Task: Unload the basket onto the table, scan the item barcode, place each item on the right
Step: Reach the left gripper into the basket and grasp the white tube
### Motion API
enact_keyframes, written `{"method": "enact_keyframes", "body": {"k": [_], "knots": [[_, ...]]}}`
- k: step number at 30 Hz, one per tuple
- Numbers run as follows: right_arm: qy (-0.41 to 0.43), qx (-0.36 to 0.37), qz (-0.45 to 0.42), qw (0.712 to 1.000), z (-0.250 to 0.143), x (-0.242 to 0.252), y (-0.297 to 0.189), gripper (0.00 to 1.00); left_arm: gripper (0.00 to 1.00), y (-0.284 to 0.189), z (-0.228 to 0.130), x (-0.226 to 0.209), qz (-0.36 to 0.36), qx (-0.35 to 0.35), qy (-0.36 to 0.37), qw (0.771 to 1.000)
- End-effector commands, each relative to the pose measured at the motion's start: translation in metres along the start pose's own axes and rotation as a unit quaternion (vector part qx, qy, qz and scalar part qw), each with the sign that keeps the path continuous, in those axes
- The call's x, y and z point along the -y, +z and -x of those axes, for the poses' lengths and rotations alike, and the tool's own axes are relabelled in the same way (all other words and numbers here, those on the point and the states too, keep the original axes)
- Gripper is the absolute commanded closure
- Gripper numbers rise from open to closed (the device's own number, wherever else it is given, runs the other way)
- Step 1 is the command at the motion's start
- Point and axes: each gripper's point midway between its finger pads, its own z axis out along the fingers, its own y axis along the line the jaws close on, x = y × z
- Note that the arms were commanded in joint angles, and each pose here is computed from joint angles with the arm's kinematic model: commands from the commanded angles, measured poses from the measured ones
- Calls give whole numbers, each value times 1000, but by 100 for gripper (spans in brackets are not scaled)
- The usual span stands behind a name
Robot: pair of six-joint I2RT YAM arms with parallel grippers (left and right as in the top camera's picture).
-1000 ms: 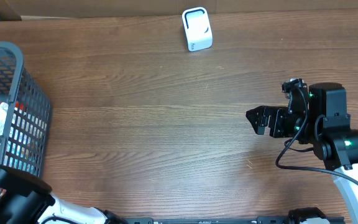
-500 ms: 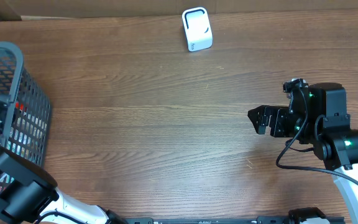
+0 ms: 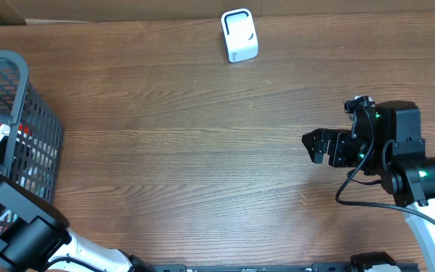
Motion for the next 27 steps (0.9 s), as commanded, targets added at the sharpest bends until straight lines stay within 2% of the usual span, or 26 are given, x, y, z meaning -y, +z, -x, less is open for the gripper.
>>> {"method": "enact_keyframes", "body": {"k": [1, 6, 9, 17, 22, 27], "knots": [[-11, 14, 0, 1000, 9, -4, -6, 0, 96, 1, 3, -2, 5, 2, -8, 1000], [-12, 16, 1, 1000, 10, -5, -6, 0, 96, -22, 16, 0, 1, 13, -9, 1000], [-13, 18, 1, 1000, 11, -5, -6, 0, 96, -50, 33, 4, -6, 32, -10, 999], [-14, 20, 1, 1000, 12, -5, -6, 0, 96, -168, 74, 17, -63, 116, -13, 991], [-15, 24, 2, 1000, 14, -6, -6, 0, 96, -253, 70, 52, -183, 166, 51, 968], [-15, 24, 2, 1000, 14, -6, -6, 0, 96, -331, 33, 90, -272, 213, 139, 928]]}}
